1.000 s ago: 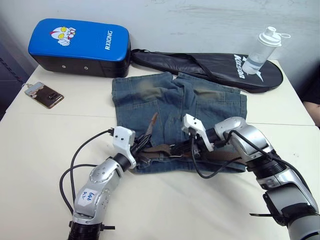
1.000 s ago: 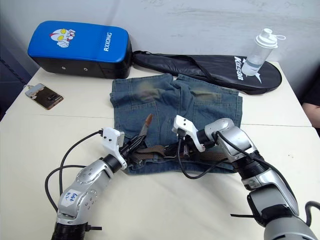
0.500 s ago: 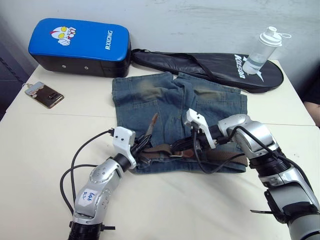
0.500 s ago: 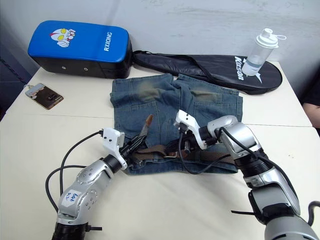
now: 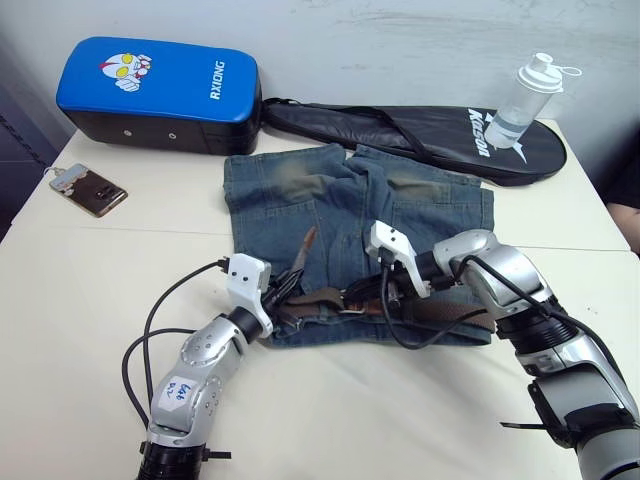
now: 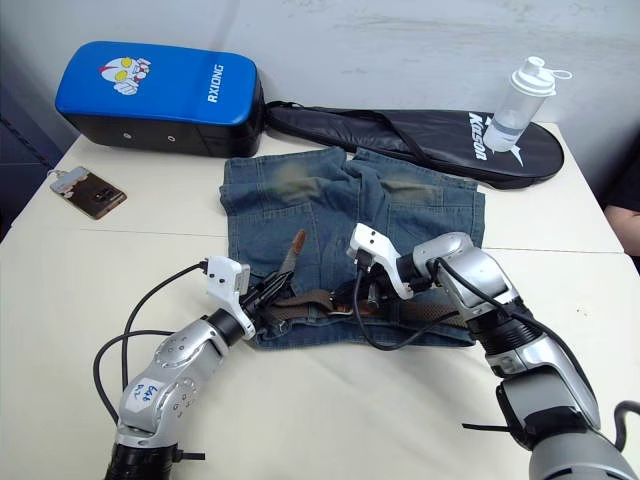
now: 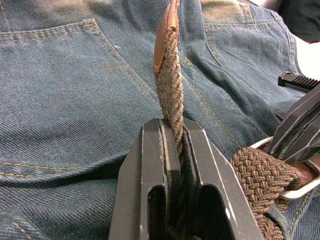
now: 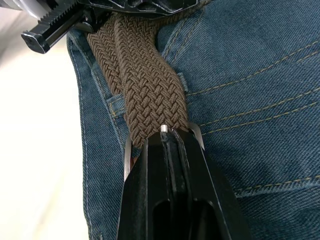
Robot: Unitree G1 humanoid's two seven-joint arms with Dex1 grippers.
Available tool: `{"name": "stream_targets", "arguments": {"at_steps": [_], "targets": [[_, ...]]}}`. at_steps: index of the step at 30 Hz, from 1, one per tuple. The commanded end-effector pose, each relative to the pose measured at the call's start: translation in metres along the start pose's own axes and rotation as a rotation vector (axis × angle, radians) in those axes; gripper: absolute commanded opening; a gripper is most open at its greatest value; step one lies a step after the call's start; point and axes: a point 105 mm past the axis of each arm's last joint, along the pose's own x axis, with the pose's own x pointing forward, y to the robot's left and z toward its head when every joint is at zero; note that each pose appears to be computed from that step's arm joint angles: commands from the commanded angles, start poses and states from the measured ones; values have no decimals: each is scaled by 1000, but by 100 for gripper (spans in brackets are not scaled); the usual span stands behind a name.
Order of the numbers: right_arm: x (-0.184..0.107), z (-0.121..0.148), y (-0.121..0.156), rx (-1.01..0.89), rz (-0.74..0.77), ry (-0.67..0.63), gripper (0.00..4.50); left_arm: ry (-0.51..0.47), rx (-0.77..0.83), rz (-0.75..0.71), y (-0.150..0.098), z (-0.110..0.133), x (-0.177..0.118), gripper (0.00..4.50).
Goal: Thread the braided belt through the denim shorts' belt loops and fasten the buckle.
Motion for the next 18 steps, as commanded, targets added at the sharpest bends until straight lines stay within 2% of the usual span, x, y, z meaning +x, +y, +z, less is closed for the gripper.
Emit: {"name": "stream_targets", "arguments": {"at_steps": [1, 9, 16, 18], "targets": [[3, -5, 5, -4, 19, 23, 4, -4, 11, -15, -4, 1, -1, 0], [23, -24, 8, 0, 39, 92, 4, -14, 14, -28, -5, 5, 5, 0], [37, -54, 7, -9, 29, 249, 4, -74, -16, -76, -8, 25, 16, 0], [41, -63, 9, -13, 38, 301, 4, -143, -78, -62, 4, 41, 21, 0]]}}
